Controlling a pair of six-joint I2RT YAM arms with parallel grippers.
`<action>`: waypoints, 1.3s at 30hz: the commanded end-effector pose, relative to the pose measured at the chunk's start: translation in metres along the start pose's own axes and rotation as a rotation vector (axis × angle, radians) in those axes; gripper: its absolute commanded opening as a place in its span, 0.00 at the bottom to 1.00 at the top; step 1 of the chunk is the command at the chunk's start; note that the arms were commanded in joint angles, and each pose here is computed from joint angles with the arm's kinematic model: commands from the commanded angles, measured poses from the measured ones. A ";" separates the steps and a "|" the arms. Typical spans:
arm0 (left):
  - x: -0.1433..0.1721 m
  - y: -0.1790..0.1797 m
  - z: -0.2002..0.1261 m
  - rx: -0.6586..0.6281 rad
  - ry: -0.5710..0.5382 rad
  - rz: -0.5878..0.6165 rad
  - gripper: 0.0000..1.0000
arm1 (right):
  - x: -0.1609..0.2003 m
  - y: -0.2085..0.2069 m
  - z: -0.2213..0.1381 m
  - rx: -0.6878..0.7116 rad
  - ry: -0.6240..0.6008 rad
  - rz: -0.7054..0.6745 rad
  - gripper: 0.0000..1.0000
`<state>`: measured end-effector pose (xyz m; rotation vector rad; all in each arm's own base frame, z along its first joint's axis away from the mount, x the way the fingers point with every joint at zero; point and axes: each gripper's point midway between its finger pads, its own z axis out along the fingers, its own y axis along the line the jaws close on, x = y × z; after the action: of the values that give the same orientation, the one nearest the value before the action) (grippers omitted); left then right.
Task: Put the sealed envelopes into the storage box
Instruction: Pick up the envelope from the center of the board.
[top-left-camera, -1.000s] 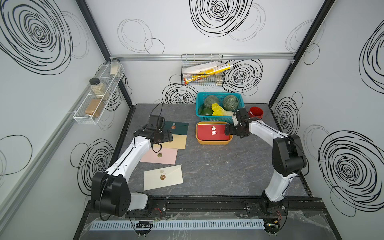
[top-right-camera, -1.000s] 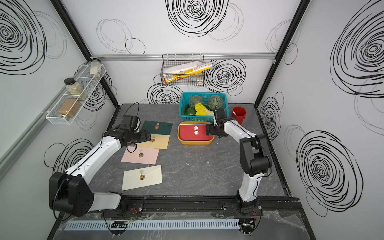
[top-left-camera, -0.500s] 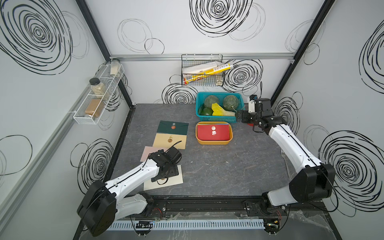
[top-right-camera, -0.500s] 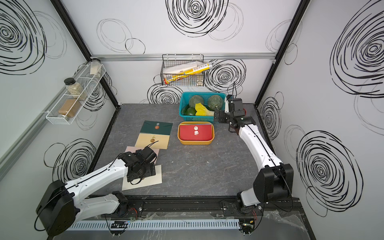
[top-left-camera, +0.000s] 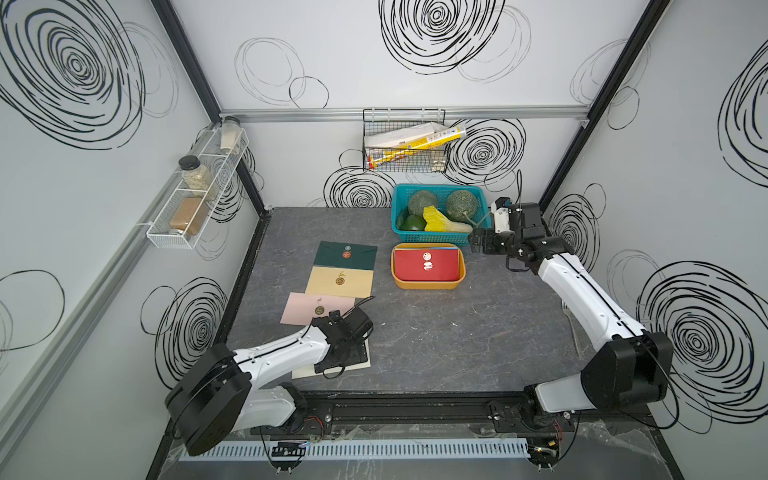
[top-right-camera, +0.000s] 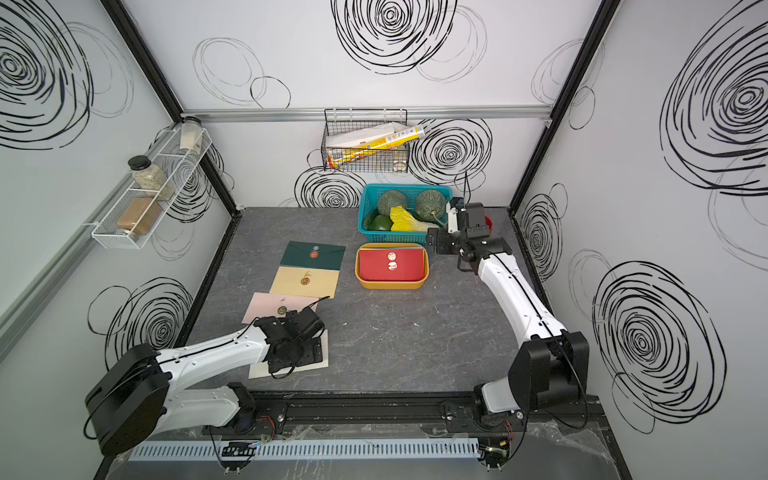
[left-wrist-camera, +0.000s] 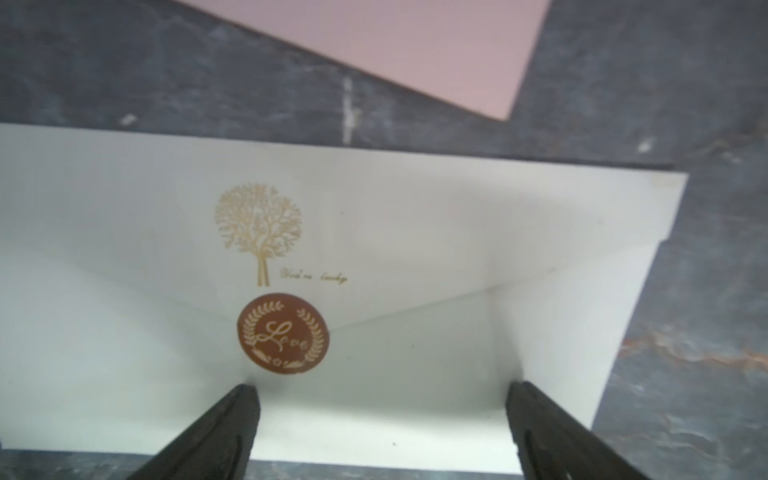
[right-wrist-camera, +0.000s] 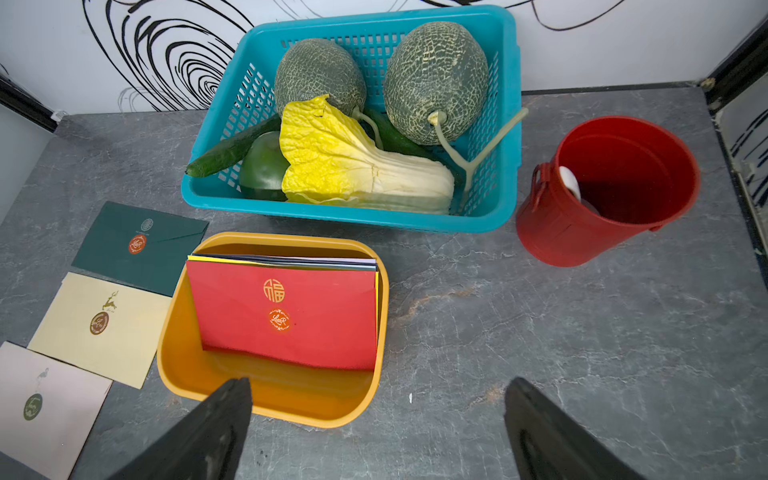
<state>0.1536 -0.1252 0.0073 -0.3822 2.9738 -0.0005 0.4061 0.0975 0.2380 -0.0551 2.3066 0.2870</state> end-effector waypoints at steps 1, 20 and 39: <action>0.020 -0.054 0.017 0.129 0.066 -0.006 0.99 | 0.017 -0.001 -0.009 -0.002 0.047 0.015 0.98; -0.012 -0.294 -0.040 0.346 -0.015 0.081 0.99 | 0.095 -0.048 -0.024 0.119 0.229 0.151 0.98; -0.025 -0.222 -0.035 0.625 0.012 0.463 0.96 | 0.260 0.031 -0.003 -0.198 0.581 0.279 0.97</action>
<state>0.2201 -0.3032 0.0352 0.2243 2.8939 -0.6746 0.2244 0.1288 0.0635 0.0345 2.8649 0.6189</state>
